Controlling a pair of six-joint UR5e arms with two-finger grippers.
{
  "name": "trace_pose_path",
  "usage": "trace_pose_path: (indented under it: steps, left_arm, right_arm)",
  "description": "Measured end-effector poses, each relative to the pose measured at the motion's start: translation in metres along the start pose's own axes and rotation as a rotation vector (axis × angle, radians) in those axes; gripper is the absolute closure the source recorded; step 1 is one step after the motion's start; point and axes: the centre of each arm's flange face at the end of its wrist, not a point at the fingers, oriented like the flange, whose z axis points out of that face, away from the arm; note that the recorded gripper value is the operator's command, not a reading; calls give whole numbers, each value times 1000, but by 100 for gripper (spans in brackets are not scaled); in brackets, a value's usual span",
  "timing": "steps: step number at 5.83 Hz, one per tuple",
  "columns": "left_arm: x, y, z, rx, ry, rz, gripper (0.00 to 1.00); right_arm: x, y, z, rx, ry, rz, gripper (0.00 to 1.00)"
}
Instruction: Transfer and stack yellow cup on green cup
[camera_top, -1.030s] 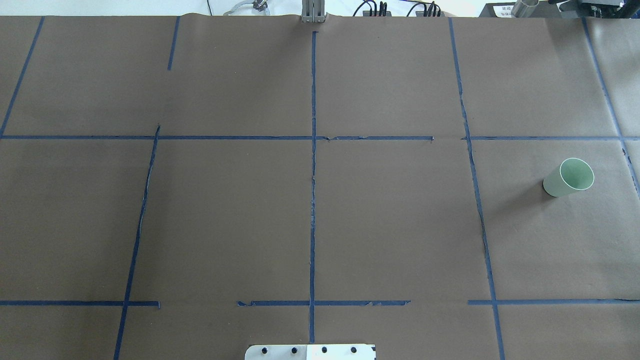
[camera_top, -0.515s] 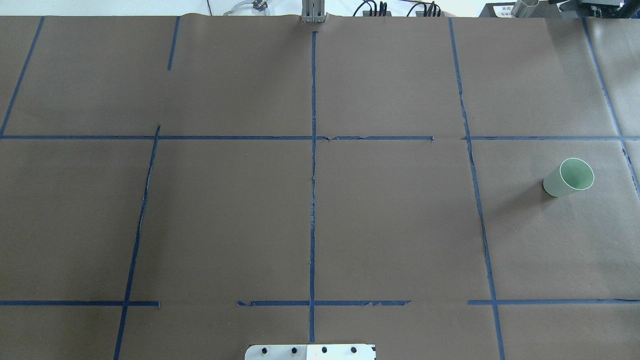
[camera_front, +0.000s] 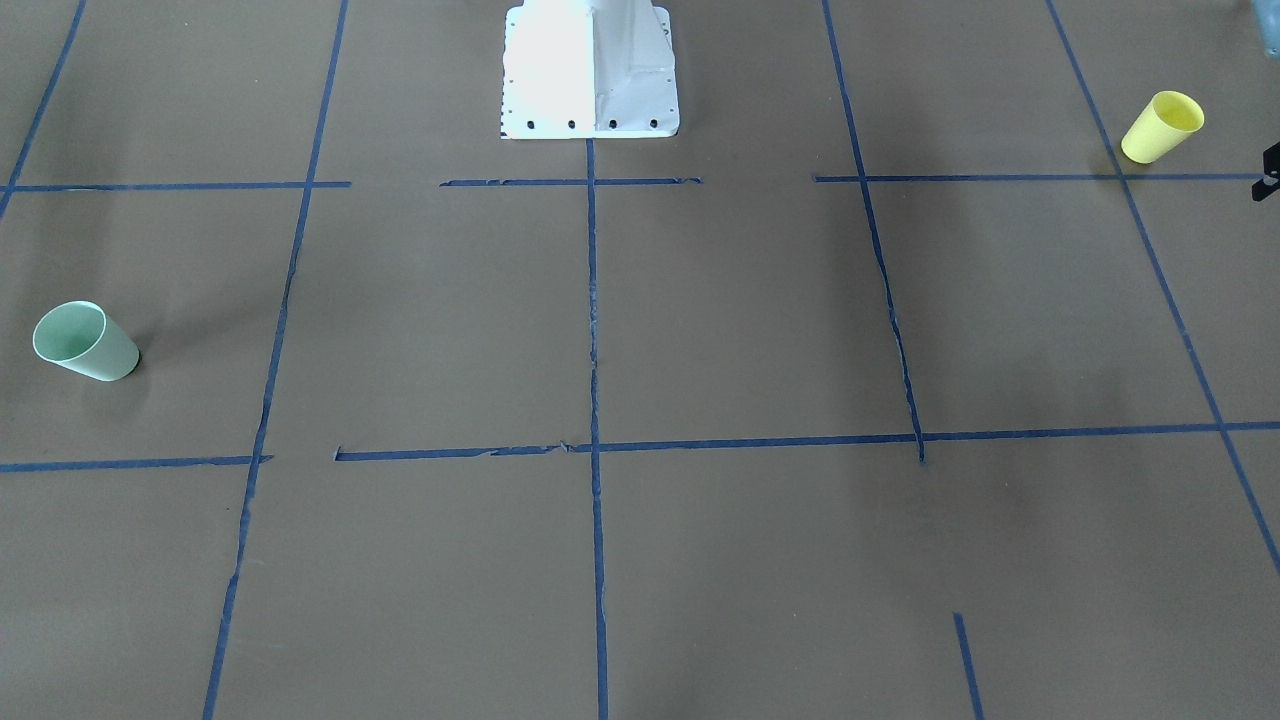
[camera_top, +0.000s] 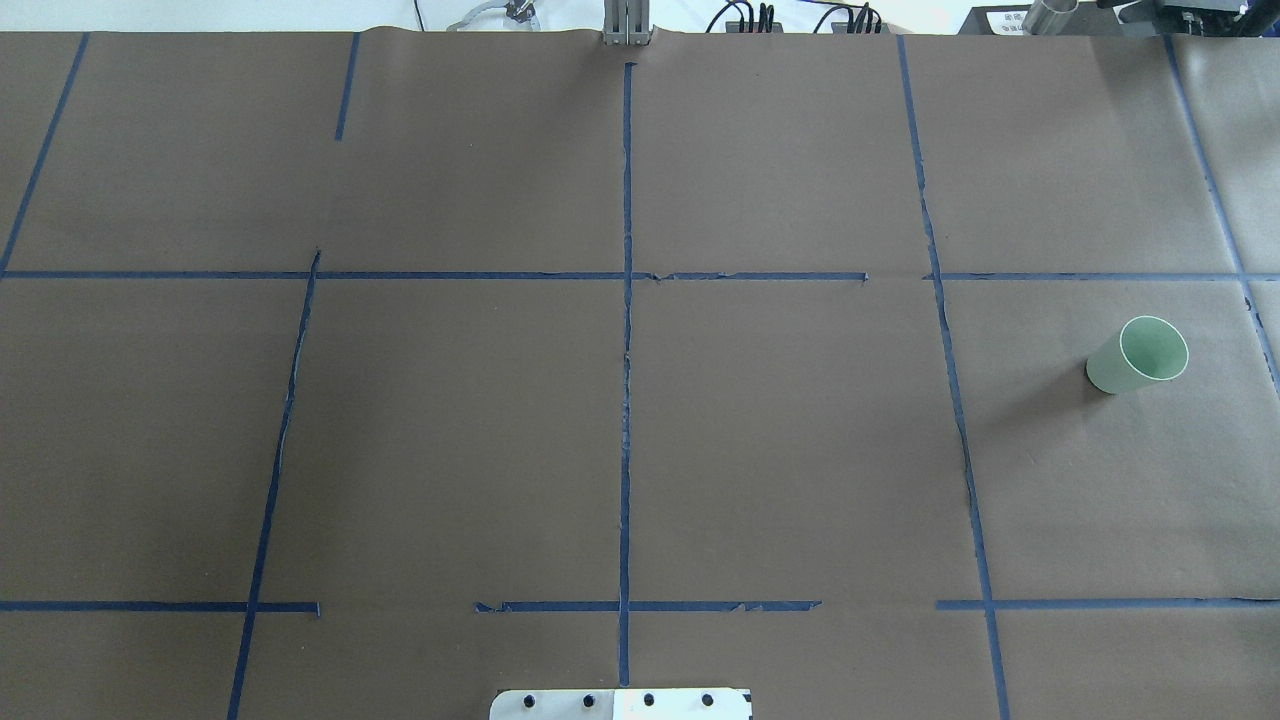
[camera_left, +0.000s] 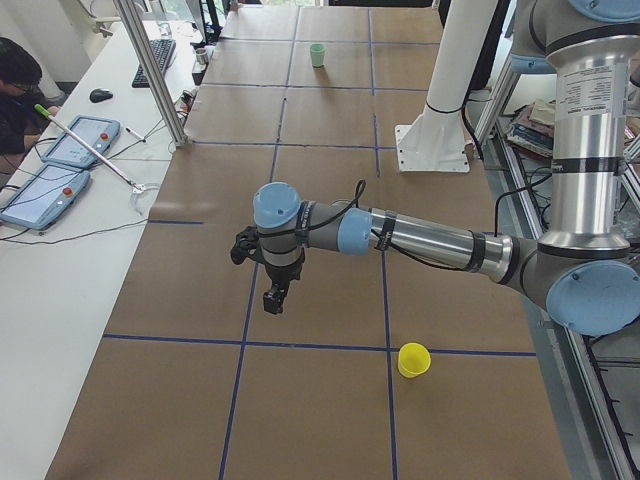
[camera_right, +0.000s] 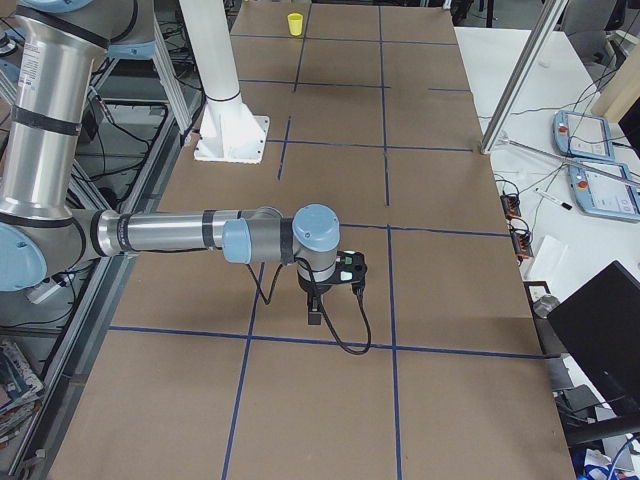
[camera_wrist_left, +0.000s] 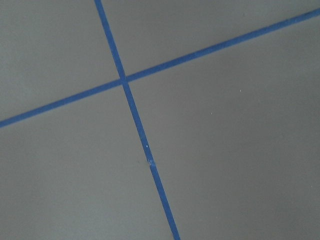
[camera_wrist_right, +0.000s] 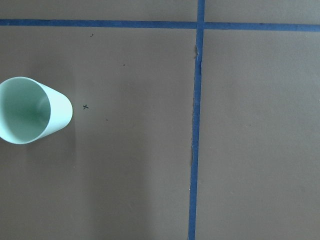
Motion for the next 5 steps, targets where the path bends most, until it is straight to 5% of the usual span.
trace_pose_path:
  steps: [2, 5]
  left_arm:
    - [15, -2, 9, 91, -67, -186, 0]
    - [97, 41, 123, 368, -314, -537, 0]
  right_arm:
    - [-1, 0, 0, 2, -1, -1, 0]
    - [-1, 1, 1, -1, -14, 1, 0]
